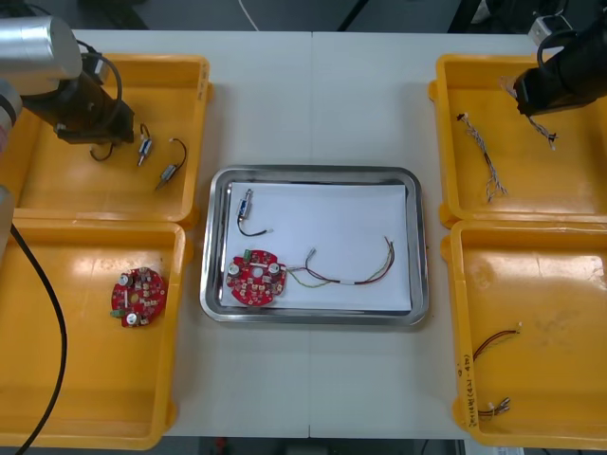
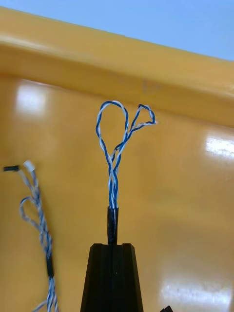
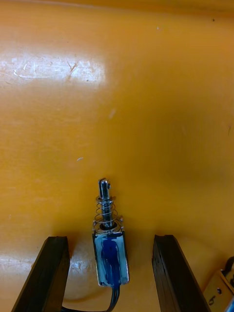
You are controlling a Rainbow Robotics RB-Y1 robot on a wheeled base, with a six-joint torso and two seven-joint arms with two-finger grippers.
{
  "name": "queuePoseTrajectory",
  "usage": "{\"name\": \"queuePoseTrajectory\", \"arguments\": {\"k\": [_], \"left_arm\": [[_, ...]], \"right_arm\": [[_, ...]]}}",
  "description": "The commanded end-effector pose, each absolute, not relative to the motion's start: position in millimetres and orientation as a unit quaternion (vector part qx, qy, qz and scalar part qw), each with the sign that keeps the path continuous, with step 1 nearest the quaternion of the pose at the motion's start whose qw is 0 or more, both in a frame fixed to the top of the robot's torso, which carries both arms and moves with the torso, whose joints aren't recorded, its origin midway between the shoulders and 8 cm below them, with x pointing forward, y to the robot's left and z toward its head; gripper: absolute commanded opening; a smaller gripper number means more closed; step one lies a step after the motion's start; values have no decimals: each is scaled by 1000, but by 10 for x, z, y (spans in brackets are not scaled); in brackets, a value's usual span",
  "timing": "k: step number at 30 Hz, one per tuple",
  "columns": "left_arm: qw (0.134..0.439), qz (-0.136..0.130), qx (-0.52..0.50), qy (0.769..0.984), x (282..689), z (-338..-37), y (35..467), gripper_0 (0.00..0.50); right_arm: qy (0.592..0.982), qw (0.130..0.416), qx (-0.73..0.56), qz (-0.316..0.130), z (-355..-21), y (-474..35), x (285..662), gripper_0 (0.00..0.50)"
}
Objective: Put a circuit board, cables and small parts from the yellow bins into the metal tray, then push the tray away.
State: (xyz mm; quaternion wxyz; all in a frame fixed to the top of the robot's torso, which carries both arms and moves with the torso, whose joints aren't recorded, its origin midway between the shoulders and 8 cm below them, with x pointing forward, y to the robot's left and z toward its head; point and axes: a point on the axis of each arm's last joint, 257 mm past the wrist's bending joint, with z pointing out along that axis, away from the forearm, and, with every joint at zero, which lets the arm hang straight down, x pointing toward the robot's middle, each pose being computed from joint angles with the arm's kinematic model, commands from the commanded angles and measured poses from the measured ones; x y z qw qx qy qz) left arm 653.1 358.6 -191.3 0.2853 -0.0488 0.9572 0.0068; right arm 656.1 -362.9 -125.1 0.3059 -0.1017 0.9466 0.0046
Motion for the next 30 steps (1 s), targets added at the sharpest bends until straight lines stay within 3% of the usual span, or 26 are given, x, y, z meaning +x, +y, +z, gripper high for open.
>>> {"name": "queuePoseTrajectory", "arguments": {"k": [1, 7, 8, 9, 10, 18, 24, 30], "left_arm": [[312, 21, 27, 949, 6700, -1707, 3384, 500], [312, 20, 28, 949, 6701, -1711, 3373, 495], [311, 21, 29, 950, 6697, -1721, 3376, 242], [311, 21, 29, 950, 6697, -1721, 3376, 143], [311, 22, 30, 950, 6697, -1721, 3380, 4], [312, 21, 32, 949, 6698, -1709, 3380, 0], [312, 28, 38, 949, 6695, -1633, 3405, 0], [294, 40, 49, 954, 6569, -1307, 3463, 1]], "right_arm": [[950, 295, -97, -11, -868, -3774, 6430, 0], [957, 268, -109, -10, -643, -3756, 6140, 0], [957, 266, -112, -13, -608, -3754, 6087, 0], [958, 264, -114, -13, -603, -3747, 6057, 0], [958, 261, -116, -15, -581, -3744, 6003, 0], [961, 239, -141, -15, -436, -3626, 5577, 0], [945, 284, -159, -26, -179, -3501, 5605, 0], [925, 324, -192, -50, -9, -3335, 5554, 0]]}}
